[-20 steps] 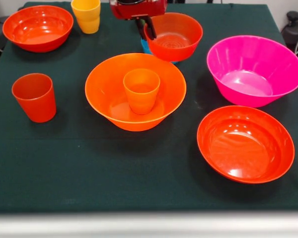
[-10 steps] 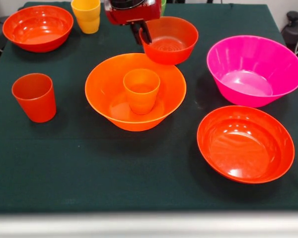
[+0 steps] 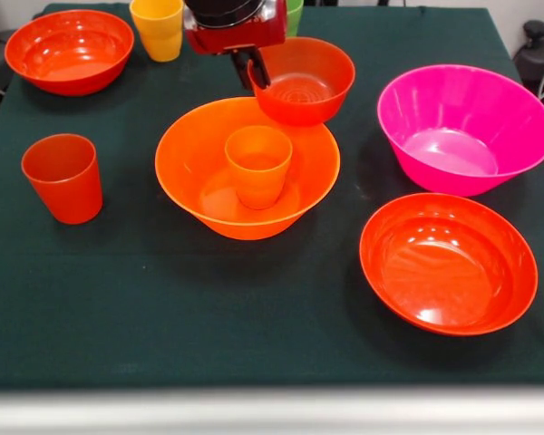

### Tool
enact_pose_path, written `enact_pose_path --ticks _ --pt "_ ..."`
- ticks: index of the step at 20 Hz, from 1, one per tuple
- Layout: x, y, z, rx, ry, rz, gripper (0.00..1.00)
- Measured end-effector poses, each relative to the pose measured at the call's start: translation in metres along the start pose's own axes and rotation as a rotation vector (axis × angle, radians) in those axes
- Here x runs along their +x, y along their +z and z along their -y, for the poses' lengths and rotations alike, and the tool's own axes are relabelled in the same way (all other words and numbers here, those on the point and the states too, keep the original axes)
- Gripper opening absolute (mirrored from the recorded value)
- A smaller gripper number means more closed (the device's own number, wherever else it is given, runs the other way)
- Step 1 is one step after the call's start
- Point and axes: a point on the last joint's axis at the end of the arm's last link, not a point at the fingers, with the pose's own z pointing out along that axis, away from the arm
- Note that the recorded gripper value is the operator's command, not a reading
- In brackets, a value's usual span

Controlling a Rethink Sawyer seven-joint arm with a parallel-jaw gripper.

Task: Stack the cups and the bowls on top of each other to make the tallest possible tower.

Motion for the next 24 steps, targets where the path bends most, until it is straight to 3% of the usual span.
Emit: enact_pose_path --ticks 11,18,24 --pt "-0.018 0.000 0.011 0.002 0.002 0.025 0.00" --pt "-0.031 -0.004 0.020 0.018 -0.042 0.033 0.00" --pt "-0.033 -0.008 0.025 0.028 -0.076 0.016 0.00"
